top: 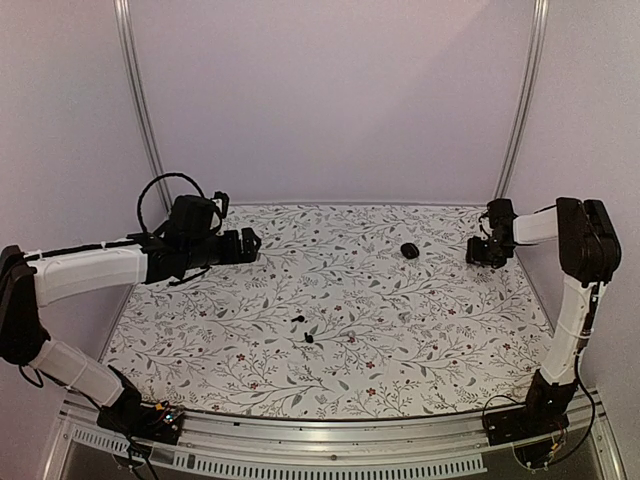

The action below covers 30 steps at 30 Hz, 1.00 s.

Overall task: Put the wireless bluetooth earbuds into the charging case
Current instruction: Pick up the charging case from the center of the board.

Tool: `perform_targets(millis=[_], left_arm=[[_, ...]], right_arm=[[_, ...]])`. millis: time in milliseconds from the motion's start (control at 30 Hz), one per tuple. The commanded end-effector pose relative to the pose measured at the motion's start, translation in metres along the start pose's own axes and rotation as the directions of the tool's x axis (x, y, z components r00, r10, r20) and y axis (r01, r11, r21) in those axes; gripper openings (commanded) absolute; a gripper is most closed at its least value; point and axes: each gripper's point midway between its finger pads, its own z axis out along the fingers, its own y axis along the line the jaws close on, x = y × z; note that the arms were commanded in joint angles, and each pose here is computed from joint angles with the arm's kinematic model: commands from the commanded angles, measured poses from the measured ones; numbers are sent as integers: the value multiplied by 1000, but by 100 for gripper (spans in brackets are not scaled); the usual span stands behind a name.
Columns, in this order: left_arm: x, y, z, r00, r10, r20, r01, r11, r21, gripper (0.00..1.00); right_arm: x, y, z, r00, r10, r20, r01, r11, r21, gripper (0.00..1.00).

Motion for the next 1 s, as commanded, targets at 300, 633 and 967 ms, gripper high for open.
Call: perform_targets(millis=[300,633,967], left_arm=[[9,0,7,1000,25,-10,-26,999,-19,100],[10,-27,3,998,66,10,-67,987,147,100],[24,-58,-14,997,70,13,-70,927,368,100]], right_arm=[[-2,6,6,999,-28,-21,27,999,-25,44],[-5,114,-39,960,-256,117,275,937,-213,32],[30,215,-117,902,-374,217,432,803,-411,27]])
